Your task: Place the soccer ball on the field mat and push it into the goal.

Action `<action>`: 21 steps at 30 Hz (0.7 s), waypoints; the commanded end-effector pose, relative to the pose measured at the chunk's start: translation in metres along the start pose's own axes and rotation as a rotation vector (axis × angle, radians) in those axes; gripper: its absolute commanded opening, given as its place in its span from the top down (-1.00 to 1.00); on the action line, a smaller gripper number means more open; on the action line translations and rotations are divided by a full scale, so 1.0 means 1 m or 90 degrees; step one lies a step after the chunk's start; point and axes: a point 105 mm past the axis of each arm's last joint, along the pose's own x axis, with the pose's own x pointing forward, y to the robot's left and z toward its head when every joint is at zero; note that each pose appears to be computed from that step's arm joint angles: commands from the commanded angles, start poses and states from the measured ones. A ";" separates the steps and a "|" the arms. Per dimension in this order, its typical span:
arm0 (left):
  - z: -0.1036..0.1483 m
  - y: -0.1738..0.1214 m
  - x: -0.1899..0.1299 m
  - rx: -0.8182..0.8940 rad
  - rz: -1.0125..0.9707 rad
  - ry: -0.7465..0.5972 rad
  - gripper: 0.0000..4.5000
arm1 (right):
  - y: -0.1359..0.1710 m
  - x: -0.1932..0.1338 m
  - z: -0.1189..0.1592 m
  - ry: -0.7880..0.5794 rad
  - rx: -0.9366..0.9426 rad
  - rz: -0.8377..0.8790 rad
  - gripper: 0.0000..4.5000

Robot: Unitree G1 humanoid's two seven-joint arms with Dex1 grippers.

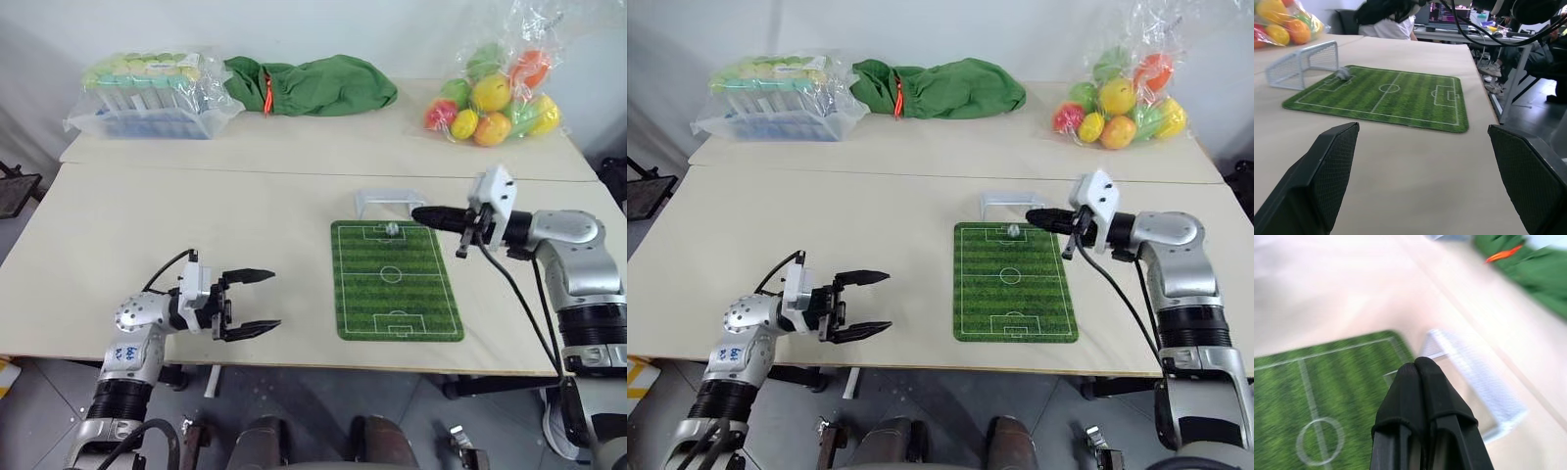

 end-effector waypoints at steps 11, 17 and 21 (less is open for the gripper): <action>0.032 0.028 -0.023 0.003 0.128 -0.090 -1.00 | 0.015 -0.105 -0.043 0.049 0.120 -0.071 0.11; 0.029 0.029 -0.045 -0.045 0.161 -0.043 -1.00 | 0.027 -0.151 -0.067 0.099 0.164 -0.062 -0.84; 0.024 0.011 -0.058 -0.070 0.130 -0.017 -1.00 | 0.029 -0.169 -0.077 0.118 0.175 -0.074 -0.98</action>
